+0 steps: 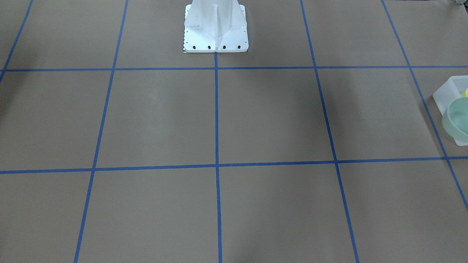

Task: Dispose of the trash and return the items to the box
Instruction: 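Release the purple cloth into the pink bin while carrying the bowl off the table, then drop the green bowl into the clear bin with the left gripper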

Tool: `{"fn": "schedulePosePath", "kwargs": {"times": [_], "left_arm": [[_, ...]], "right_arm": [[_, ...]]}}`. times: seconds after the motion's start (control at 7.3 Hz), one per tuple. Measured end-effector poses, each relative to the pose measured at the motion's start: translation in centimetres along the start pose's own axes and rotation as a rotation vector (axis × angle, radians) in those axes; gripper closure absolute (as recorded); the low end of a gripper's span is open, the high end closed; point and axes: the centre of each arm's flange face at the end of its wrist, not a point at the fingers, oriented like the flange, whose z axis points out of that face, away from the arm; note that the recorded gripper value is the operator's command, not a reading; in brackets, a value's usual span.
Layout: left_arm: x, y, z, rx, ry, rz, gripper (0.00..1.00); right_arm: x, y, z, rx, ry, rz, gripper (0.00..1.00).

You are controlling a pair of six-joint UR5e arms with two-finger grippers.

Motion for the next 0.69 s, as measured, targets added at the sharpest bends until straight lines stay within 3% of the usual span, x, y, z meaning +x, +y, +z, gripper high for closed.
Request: {"fn": "schedulePosePath", "kwargs": {"times": [0.14, 0.41, 0.69], "left_arm": [[-4.0, -0.3, -0.5, 0.003, -0.009, 0.009, 1.00], [-11.8, -0.4, -1.1, 0.002, -0.028, 0.031, 1.00], [-19.1, 0.4, -1.1, -0.013, -0.037, 0.043, 1.00]], "right_arm": [[1.5, 0.7, 1.7, -0.003, 0.015, -0.003, 0.00], [2.7, 0.9, 3.3, 0.011, 0.017, 0.009, 0.00], [1.3, -0.4, 1.6, 0.082, -0.024, 0.038, 0.00]]}}
